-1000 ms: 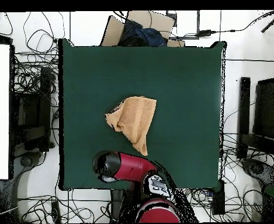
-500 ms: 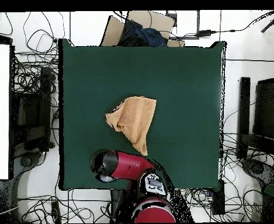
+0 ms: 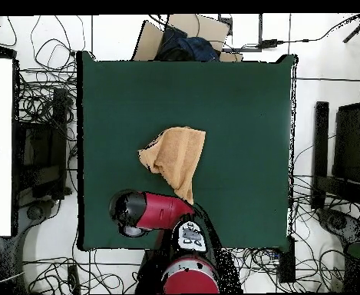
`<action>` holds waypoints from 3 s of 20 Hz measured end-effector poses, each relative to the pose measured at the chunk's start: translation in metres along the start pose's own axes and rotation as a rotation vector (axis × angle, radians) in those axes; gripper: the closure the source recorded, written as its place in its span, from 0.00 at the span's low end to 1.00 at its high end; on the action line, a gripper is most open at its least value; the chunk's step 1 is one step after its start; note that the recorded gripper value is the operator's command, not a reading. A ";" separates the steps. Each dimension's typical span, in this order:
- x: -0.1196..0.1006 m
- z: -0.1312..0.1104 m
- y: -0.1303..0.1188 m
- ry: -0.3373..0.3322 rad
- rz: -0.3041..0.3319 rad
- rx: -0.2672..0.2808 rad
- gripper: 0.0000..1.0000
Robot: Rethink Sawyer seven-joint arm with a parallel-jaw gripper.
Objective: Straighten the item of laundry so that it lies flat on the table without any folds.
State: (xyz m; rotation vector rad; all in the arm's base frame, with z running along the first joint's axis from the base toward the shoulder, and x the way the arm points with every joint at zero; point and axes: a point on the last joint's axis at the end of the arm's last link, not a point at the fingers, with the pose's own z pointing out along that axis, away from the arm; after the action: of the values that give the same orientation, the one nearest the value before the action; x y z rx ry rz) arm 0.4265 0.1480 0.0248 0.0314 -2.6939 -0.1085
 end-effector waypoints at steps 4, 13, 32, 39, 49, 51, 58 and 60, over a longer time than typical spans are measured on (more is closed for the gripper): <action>-0.008 -0.004 -0.001 -0.015 0.010 -0.005 0.00; -0.016 -0.007 -0.008 -0.019 0.055 -0.032 0.00; -0.036 -0.003 0.001 0.060 0.033 -0.042 0.00; -0.050 -0.013 0.000 0.050 0.029 -0.045 0.00; -0.062 -0.021 0.000 0.022 0.027 -0.043 0.00; -0.065 -0.021 -0.001 0.010 0.027 -0.041 0.00; -0.085 -0.013 -0.004 -0.096 0.028 -0.021 0.00; -0.095 -0.011 -0.006 -0.169 0.026 -0.004 0.00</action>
State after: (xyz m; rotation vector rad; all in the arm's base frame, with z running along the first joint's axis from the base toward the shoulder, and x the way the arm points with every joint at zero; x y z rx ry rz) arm 0.5171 0.1453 -0.0070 -0.0149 -2.8614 -0.1135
